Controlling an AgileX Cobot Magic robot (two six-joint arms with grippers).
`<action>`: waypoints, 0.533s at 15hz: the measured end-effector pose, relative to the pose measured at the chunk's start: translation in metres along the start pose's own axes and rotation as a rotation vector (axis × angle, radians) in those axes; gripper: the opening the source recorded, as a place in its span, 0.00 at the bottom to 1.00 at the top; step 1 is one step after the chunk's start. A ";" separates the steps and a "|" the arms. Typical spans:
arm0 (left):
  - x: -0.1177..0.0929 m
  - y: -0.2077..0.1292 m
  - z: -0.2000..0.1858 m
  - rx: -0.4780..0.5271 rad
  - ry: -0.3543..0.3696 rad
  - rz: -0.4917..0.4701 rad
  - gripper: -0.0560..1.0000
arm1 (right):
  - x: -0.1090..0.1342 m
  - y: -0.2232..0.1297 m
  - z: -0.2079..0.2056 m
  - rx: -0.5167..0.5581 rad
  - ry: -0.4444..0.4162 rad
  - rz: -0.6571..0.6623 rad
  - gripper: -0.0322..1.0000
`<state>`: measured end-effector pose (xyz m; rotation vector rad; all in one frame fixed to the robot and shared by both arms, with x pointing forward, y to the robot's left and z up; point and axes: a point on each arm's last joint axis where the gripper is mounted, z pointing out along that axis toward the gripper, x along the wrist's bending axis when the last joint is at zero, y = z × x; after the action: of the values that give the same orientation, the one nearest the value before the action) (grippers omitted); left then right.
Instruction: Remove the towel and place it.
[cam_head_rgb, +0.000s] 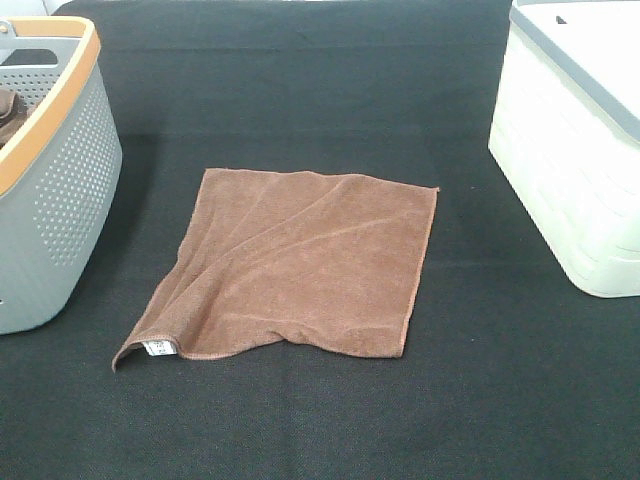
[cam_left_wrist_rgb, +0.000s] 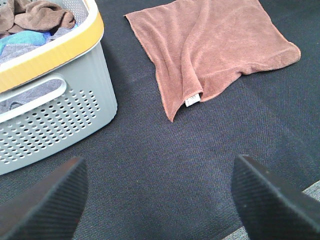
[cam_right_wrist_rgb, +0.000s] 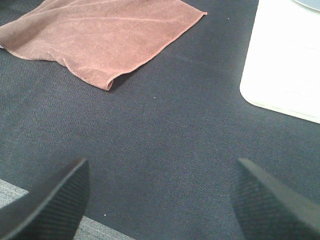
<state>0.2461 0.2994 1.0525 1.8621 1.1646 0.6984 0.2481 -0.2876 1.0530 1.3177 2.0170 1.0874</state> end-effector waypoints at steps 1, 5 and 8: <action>0.000 0.000 0.000 0.000 0.000 0.000 0.77 | 0.000 0.000 0.000 0.000 0.000 0.000 0.75; 0.000 0.000 0.000 0.000 0.000 0.000 0.77 | 0.001 0.000 0.000 -0.002 0.006 0.014 0.75; 0.000 0.000 0.000 0.000 0.000 0.000 0.77 | 0.001 0.000 0.000 -0.003 0.006 0.014 0.75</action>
<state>0.2461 0.2994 1.0525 1.8621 1.1646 0.6984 0.2480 -0.2871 1.0533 1.3307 2.0120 1.1020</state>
